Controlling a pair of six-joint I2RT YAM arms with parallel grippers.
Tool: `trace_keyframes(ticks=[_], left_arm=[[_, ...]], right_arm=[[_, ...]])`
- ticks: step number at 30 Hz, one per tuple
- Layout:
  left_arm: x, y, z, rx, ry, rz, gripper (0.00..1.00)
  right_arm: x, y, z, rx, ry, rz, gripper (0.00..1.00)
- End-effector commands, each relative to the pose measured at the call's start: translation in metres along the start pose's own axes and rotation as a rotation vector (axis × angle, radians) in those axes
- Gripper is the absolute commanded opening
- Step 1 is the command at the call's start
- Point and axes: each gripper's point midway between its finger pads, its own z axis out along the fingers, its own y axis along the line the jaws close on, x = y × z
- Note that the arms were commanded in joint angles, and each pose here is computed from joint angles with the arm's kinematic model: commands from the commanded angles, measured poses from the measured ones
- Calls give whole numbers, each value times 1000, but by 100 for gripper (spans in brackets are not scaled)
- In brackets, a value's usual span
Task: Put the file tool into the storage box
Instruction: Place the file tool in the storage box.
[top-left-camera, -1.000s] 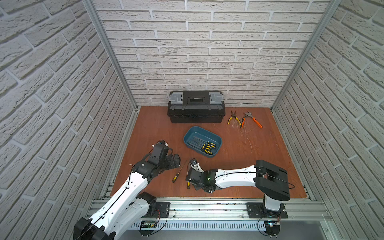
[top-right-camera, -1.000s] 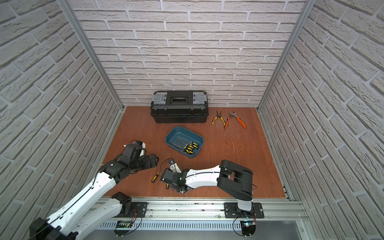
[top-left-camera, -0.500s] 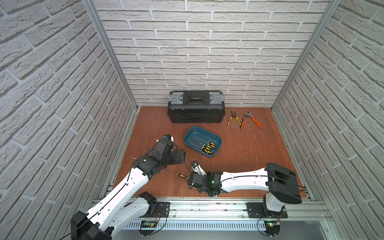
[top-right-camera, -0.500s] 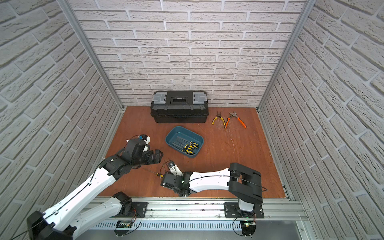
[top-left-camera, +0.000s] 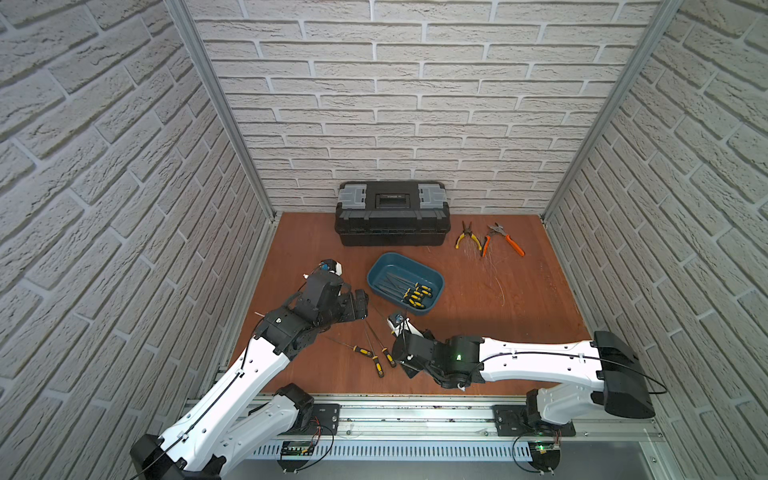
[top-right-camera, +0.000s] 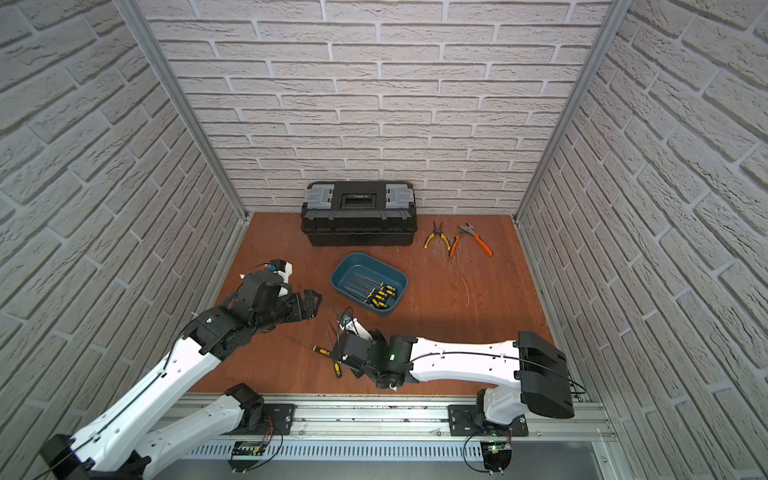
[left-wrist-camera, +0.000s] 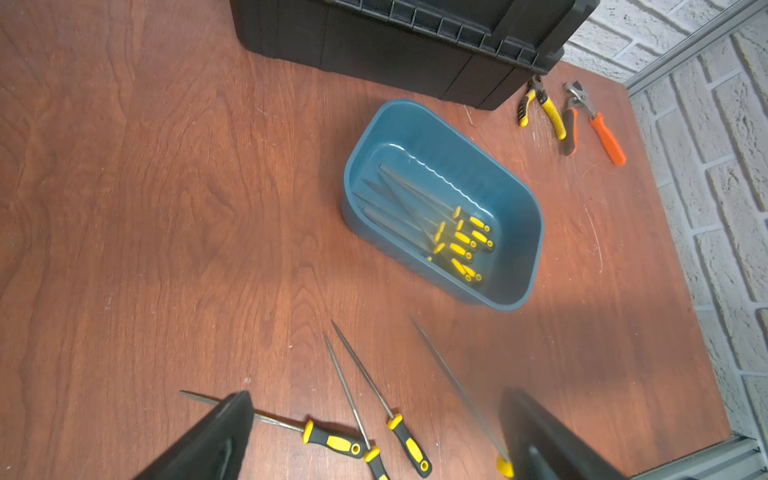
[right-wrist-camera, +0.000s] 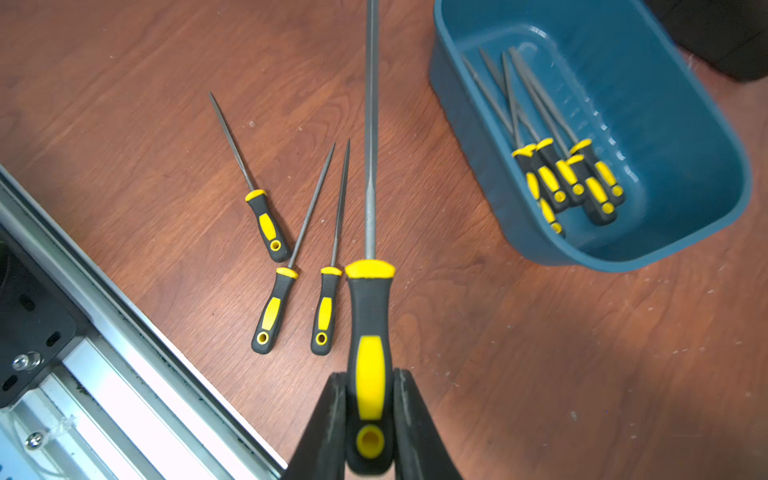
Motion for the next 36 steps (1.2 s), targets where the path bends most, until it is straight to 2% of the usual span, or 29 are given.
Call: trace_keyframes(ticks=[1, 8, 18, 25, 30, 36], left_arm=[[-10, -4, -6, 3, -22, 0, 98], [-15, -21, 3, 40, 25, 20, 98], [-24, -43, 28, 71, 71, 38, 98], [-30, -38, 42, 40, 46, 47, 98], [-37, -28, 47, 26, 49, 32, 98], [-31, -13, 50, 15, 52, 1, 98]], right_arm=[[-17, -14, -12, 8, -40, -38, 5], [-36, -39, -15, -21, -49, -32, 5], [-51, -87, 4, -41, 1, -23, 5], [-62, -116, 40, -58, 50, -33, 6], [-69, -135, 80, -92, 110, -68, 5], [-75, -156, 113, -77, 140, -120, 5]])
